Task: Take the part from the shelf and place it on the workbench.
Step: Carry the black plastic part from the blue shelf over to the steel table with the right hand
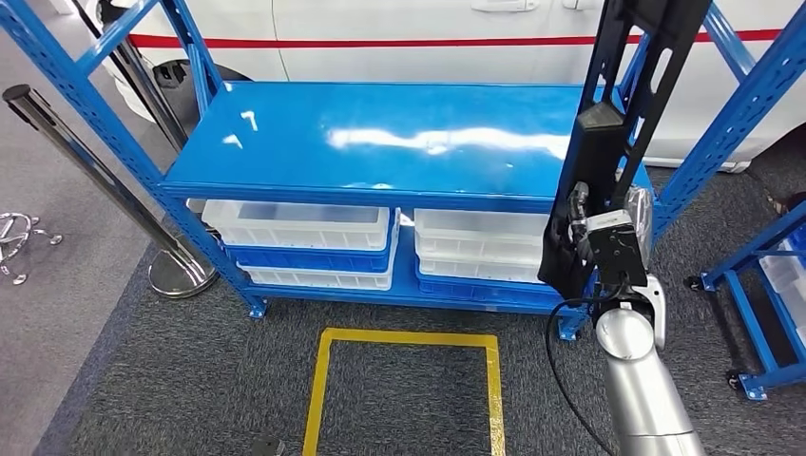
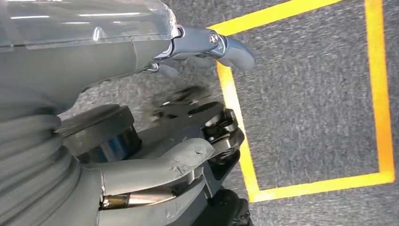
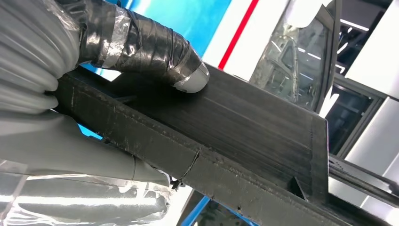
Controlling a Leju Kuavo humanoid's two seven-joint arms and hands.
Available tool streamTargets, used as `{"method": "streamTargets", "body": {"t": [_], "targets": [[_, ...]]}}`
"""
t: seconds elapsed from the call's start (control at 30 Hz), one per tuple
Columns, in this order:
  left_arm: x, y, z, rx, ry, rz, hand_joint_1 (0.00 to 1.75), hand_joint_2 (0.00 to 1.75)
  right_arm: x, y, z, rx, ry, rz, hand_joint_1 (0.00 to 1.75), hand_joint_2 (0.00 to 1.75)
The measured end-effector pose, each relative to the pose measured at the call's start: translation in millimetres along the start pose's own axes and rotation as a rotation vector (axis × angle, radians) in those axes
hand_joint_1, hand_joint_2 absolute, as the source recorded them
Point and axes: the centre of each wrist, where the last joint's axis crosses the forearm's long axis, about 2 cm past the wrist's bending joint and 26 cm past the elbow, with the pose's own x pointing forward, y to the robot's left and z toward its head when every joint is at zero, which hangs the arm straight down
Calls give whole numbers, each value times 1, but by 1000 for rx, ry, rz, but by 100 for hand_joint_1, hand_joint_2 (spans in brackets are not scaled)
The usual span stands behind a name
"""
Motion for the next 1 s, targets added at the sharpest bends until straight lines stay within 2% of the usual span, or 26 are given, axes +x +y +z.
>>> {"method": "streamTargets", "body": {"t": [0.33, 1.0], "targets": [[5, 1, -3, 1, -8, -2, 0, 175, 1, 0, 0, -2, -3, -1, 175, 175], [0, -1, 0, -1, 3, -1, 0, 175, 0, 1, 0, 1, 3, -2, 175, 175]]}}
